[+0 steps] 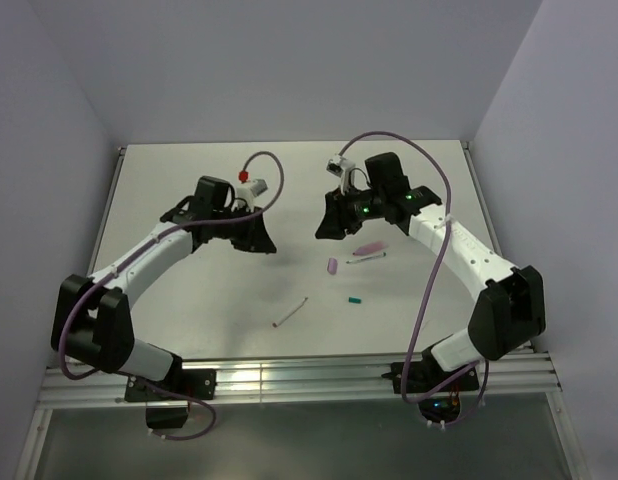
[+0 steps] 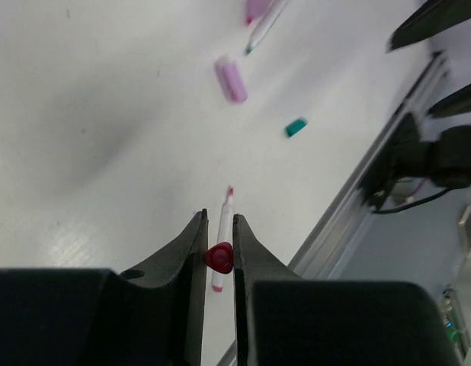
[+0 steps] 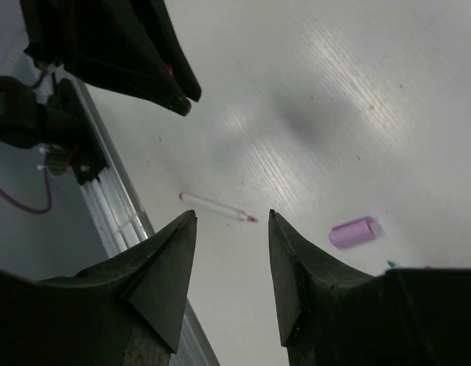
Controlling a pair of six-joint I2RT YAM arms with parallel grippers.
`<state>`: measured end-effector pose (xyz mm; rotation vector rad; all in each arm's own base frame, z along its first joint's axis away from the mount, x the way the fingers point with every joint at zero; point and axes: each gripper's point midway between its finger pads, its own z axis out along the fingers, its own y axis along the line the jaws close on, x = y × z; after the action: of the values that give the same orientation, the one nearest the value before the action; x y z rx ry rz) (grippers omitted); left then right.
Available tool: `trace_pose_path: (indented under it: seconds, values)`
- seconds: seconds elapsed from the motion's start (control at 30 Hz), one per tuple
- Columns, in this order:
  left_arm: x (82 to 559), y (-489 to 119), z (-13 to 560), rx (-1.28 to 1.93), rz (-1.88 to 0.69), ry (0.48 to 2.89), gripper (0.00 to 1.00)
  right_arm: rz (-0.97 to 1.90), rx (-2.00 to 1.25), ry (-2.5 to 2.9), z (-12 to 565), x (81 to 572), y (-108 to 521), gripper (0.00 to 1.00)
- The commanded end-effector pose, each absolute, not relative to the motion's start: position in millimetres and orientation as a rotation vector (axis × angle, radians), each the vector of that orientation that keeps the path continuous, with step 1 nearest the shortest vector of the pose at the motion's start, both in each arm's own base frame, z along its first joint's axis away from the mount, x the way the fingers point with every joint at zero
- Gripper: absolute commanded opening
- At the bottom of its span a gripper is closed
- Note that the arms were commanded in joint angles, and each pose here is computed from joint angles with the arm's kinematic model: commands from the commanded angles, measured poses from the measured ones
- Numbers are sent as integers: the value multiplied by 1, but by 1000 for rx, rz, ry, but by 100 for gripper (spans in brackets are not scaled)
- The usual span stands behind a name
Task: Insert the pens into the pen caps
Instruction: Pick up the pen from the center of the board.
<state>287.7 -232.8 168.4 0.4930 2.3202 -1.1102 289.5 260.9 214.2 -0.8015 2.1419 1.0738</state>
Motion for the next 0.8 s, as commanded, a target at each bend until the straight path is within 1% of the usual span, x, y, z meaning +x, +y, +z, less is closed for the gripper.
trace_pose_path:
  seconds: [0.0, 0.03, 0.07, 0.1, 0.13, 0.17, 0.2, 0.23, 0.27, 0.3, 0.37, 0.4, 0.47, 0.5, 0.53, 0.63, 0.77]
  values:
    - [290, -209, 141, 543, -784, 2432, 0, 908, -887, 2229, 195, 270, 231, 50]
    - [292, -206, 147, 526, -792, 2415, 0, 870, -966, 2240, 180, 258, 229, 50]
    - [299, -204, 158, 510, -833, 2374, 0, 767, -1017, 2232, 174, 254, 224, 52]
    - [307, -191, 172, 428, -928, 2342, 0, 712, -1209, 2177, 159, 231, 232, 53]
    - [315, -180, 181, 368, -973, 2320, 0, 631, -1190, 2198, 153, 235, 223, 54]
    - [327, -170, 195, 316, -995, 2291, 0, 587, -1359, 2100, 149, 219, 238, 55]
    - [340, -144, 195, 211, -1000, 2300, 0, 535, -1419, 2070, 144, 217, 242, 56]
    - [340, -141, 205, 197, -1074, 2277, 0, 531, -1465, 2031, 148, 215, 252, 56]
    - [345, -134, 213, 170, -1083, 2256, 0, 549, -1544, 1977, 149, 206, 266, 56]
    - [355, -111, 220, 93, -1071, 2221, 0, 535, -1585, 1973, 142, 205, 273, 55]
    - [361, -96, 234, 18, -1099, 2173, 0, 505, -1664, 1905, 144, 203, 291, 55]
    - [367, -78, 239, -30, -1072, 2151, 0, 506, -1732, 1867, 139, 191, 305, 56]
    - [372, -67, 251, -28, -1051, 2126, 0, 477, -1818, 1876, 118, 185, 318, 58]
    - [373, -59, 251, -51, -1045, 2130, 0, 471, -1880, 1848, 111, 172, 327, 60]
    - [373, -55, 253, -53, -1040, 2125, 0, 413, -1918, 1862, 96, 173, 331, 60]
    - [372, -52, 256, -54, -1054, 2112, 0, 384, -1978, 1841, 79, 166, 353, 61]
    - [366, -55, 248, -43, -1082, 2122, 0, 320, -1963, 1825, 72, 179, 368, 62]
